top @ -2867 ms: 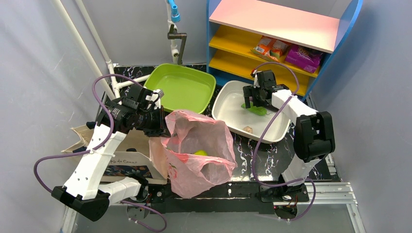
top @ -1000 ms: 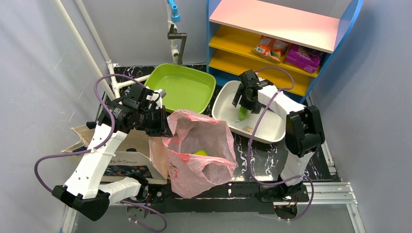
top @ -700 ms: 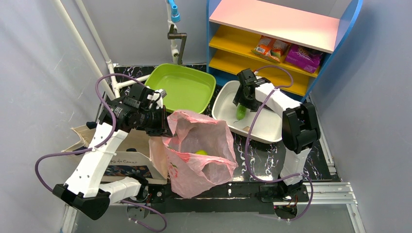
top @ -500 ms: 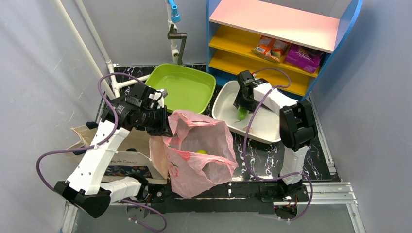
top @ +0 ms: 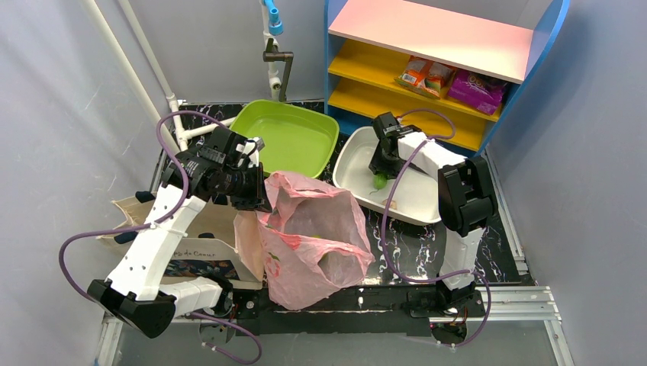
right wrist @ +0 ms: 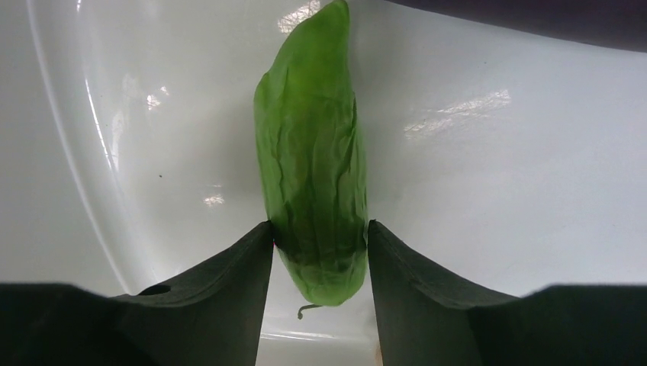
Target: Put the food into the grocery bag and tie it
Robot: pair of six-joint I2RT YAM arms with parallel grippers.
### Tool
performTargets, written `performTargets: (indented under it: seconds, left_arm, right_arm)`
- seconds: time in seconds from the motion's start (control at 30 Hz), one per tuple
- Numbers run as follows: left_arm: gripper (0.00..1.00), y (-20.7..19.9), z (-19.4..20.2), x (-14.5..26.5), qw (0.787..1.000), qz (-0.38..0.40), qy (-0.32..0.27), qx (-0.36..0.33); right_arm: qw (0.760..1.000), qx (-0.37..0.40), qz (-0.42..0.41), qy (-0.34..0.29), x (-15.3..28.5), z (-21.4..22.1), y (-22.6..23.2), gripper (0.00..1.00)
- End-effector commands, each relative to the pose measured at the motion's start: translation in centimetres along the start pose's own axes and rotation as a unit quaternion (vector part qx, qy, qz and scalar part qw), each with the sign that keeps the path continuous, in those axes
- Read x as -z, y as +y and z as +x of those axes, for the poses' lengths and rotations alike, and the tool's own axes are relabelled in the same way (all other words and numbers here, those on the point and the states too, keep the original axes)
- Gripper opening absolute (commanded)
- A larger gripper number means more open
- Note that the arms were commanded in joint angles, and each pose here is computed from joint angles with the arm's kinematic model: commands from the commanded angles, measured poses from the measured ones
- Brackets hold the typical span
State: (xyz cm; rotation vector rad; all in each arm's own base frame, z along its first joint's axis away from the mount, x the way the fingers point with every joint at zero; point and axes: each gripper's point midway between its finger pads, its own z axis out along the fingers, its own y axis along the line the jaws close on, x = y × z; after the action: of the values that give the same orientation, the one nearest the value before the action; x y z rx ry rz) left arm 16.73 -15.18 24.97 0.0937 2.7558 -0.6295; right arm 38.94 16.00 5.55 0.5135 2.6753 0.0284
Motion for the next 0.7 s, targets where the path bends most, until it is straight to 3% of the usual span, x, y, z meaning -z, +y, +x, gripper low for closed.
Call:
performTargets:
  seconds: [0.0,0.17,0.37,0.53,0.67]
  left_arm:
    - [0.00,-0.2,-0.1,0.9,1.000,0.001,-0.012,-0.012]
    - [0.00,-0.2,0.2,1.3,1.000,0.003,-0.016,-0.011]
    - [0.00,-0.3,0.6,1.7,1.000,0.011,-0.021,-0.012]
    - [0.00,-0.8,0.9,2.3,0.999,0.029,-0.030,-0.017]
    - [0.00,-0.8,1.4,2.4,0.999,0.035,-0.030,-0.017]
  right_arm:
    - [1.000,0.006,0.009,0.017,-1.4,1.2,-0.7,0.57]
    - [1.000,0.009,0.010,0.019,-1.3,1.6,-1.2,0.60]
    - [1.000,0.011,0.001,0.001,0.3,0.9,-1.3,0.35]
    - [0.999,0.025,-0.019,-0.028,3.2,-0.1,-1.0,0.25]
    - [0.996,0.040,-0.055,-0.064,6.8,-1.2,-0.1,0.24]
